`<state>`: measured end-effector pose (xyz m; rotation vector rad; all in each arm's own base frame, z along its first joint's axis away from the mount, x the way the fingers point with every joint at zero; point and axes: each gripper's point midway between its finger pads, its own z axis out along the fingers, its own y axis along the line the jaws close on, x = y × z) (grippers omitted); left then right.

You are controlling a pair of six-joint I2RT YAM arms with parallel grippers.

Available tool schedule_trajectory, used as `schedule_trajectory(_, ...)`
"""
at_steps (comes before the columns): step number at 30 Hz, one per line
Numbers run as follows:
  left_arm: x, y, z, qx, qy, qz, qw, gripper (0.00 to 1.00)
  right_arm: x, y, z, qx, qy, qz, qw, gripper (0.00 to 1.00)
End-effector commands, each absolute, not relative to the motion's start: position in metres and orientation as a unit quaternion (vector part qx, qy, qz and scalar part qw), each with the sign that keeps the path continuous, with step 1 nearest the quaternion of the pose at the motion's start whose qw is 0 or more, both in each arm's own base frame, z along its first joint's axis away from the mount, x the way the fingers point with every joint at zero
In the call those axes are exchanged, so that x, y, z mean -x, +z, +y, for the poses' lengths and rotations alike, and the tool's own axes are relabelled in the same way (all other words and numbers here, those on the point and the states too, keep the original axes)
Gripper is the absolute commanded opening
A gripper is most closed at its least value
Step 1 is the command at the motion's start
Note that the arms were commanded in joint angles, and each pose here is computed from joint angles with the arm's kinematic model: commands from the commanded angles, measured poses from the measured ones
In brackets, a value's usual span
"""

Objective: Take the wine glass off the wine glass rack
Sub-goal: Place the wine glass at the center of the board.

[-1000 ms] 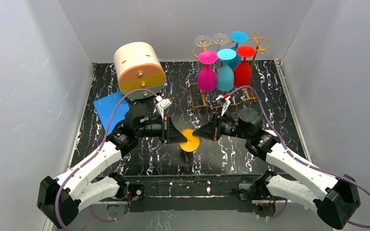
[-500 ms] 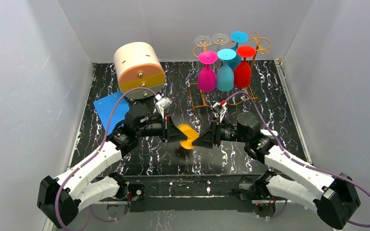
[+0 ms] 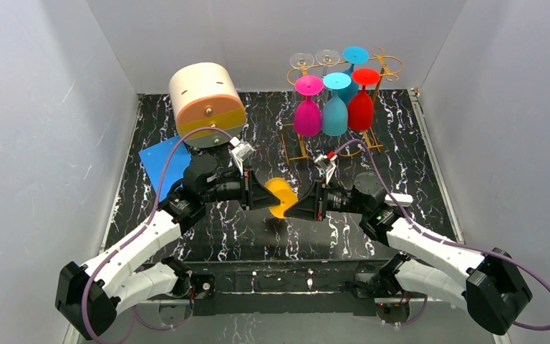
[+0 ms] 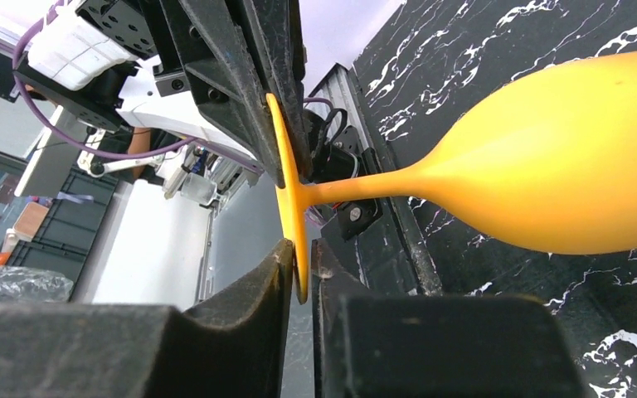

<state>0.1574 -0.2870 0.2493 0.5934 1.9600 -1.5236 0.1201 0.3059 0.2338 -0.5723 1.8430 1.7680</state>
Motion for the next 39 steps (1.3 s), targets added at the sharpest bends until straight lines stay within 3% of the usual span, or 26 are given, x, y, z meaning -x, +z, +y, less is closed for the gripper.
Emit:
schedule_trajectory(1, -0.155, 0.269, -0.289, -0.235, -0.591, 0.704, 0.317, 0.0, -0.12, 0.254, 0.309, 0.227, 0.676, 0.639, 0.287, 0.2)
schedule_trajectory(6, -0.155, 0.268, -0.291, -0.222, -0.602, 0.701, 0.312, 0.0, -0.117, 0.259, 0.309, 0.23, 0.689, 0.624, 0.29, 0.03)
schedule_trajectory(11, -0.158, 0.259, -0.287, -0.225, -0.578, 0.719, 0.313, 0.0, -0.117, 0.258, 0.306, 0.235, 0.685, 0.616, 0.309, 0.01)
schedule_trajectory(14, -0.163, 0.257, -0.281, -0.221, -0.55, 0.737, 0.326, 0.27, -0.119, 0.257, 0.304, 0.239, 0.677, 0.614, 0.327, 0.01)
schedule_trajectory(16, -0.17, 0.255, -0.275, -0.207, -0.528, 0.751, 0.339, 0.6, -0.12, 0.254, 0.302, 0.243, 0.669, 0.615, 0.34, 0.01)
schedule_trajectory(21, -0.185, 0.258, -0.253, -0.177, -0.457, 0.784, 0.38, 0.98, -0.117, 0.235, 0.302, 0.29, 0.644, 0.617, 0.347, 0.01)
schedule_trajectory(25, -0.204, 0.264, -0.227, -0.14, -0.386, 0.811, 0.418, 0.98, -0.111, 0.204, 0.303, 0.349, 0.61, 0.627, 0.336, 0.01)
schedule_trajectory(32, -0.236, 0.247, -0.194, -0.051, -0.352, 0.854, 0.379, 0.98, -0.101, 0.175, 0.301, 0.502, 0.53, 0.56, 0.392, 0.01)
schedule_trajectory(35, -0.247, 0.233, -0.176, -0.01, -0.397, 0.851, 0.342, 0.98, -0.098, 0.175, 0.299, 0.551, 0.509, 0.514, 0.416, 0.01)
schedule_trajectory(39, -0.244, 0.25, -0.189, -0.044, -0.497, 0.808, 0.313, 0.98, -0.093, 0.162, 0.297, 0.626, 0.476, 0.453, 0.42, 0.01)
